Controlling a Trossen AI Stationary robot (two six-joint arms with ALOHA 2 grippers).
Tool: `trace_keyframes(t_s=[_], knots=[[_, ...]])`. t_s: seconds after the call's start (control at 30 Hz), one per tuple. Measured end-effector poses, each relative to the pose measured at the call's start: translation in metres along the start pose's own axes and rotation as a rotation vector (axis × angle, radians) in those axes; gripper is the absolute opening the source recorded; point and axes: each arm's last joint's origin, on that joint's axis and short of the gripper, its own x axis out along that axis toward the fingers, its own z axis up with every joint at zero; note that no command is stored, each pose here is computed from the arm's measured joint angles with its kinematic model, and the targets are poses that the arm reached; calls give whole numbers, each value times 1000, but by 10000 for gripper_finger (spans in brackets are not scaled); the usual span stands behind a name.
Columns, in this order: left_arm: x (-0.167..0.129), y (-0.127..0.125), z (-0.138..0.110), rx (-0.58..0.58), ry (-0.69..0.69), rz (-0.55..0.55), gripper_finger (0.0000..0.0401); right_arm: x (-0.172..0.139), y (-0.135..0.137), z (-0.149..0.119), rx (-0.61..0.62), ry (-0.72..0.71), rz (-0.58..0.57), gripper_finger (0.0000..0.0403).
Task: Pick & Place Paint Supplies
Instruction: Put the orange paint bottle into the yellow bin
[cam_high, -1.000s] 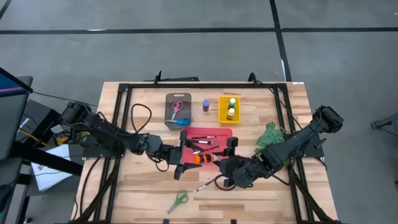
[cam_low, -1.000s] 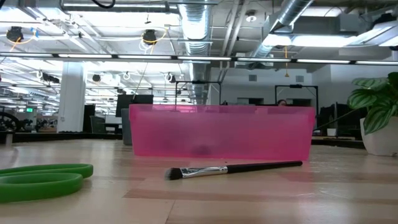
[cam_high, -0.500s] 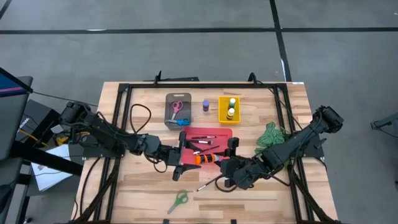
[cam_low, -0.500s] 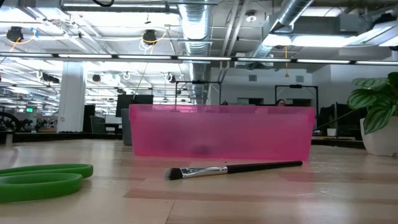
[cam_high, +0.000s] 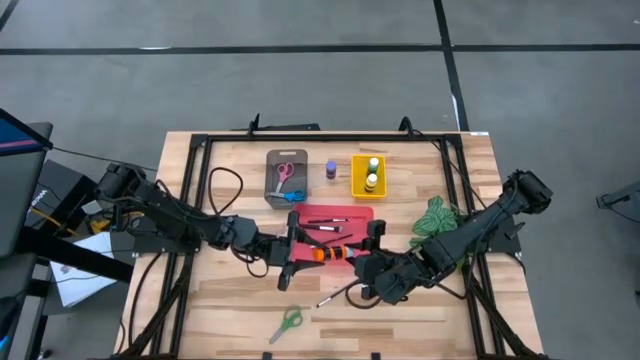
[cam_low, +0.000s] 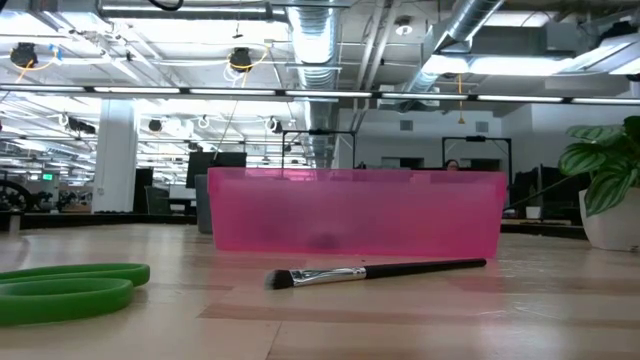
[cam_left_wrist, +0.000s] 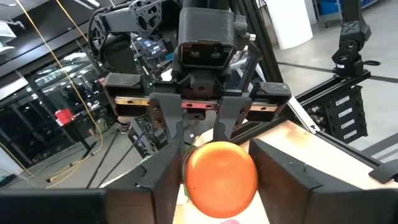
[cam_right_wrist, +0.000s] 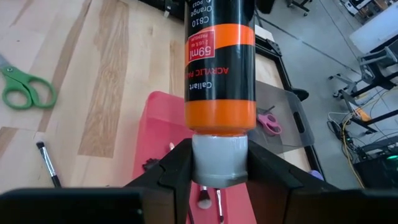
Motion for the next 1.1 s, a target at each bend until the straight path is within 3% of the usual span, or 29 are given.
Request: trace_keyframes(t_s=[0.23, 0.53, 0.8, 0.97, 1.1], knots=[[0, 0, 0, 2, 11, 16, 132, -1, 0, 0, -2, -2, -18, 117], [0, 1, 0, 2, 11, 32, 130, -3, 1, 1, -30, -11, -31, 127], [-5, 15, 1, -47, 129, 341, 129, -18, 2, 4, -84, -53, -308, 196], [-19, 30, 11, -224, 88, 430, 126, -31, 10, 3, -164, -76, -393, 223], [-37, 42, 18, -437, -59, 272, 127, -38, 17, 3, -218, -90, -378, 229]])
